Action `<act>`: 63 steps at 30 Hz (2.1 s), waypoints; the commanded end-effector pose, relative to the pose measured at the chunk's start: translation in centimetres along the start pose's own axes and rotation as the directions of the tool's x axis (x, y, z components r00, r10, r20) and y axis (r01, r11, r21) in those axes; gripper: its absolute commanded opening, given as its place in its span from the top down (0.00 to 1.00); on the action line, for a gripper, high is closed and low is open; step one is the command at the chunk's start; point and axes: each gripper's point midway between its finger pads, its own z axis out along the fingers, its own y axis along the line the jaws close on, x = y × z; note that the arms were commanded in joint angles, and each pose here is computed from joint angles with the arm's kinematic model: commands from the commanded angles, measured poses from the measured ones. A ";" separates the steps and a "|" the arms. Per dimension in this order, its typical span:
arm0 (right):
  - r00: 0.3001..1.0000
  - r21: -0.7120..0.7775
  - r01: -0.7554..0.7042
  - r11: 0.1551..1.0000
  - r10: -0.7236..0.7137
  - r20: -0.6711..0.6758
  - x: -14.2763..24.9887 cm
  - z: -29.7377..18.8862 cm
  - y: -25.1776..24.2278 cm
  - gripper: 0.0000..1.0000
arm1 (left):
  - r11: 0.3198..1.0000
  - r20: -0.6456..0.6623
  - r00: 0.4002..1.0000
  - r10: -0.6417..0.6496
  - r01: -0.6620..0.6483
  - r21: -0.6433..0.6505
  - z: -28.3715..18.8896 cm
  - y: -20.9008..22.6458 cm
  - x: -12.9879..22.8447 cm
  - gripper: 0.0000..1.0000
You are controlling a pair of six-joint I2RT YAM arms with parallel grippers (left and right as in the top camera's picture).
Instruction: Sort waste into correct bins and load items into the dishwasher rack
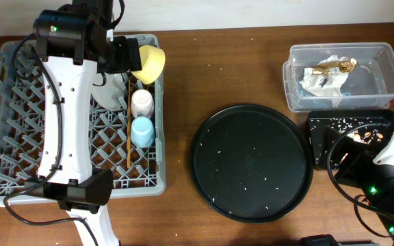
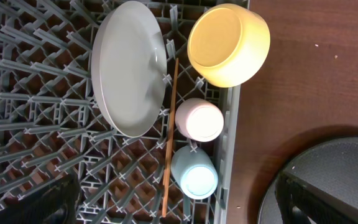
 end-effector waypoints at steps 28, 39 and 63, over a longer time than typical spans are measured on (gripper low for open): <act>0.887 -0.218 0.298 0.929 -0.185 0.424 16.6 14.4 -1.9 0.02 | 1.000 -0.007 1.000 -0.015 0.015 0.004 0.3 0.0 0.0 0.01; 0.887 -0.218 0.298 0.929 -0.185 0.424 16.6 14.4 -1.9 0.02 | 0.987 0.480 0.877 -0.021 -0.058 0.149 -2.5 -2.6 -7.6 0.01; 0.887 -0.218 0.298 0.929 -0.185 0.424 16.6 14.4 -1.9 0.02 | 0.956 0.871 0.438 0.224 -0.274 -0.108 5.5 5.1 21.0 0.01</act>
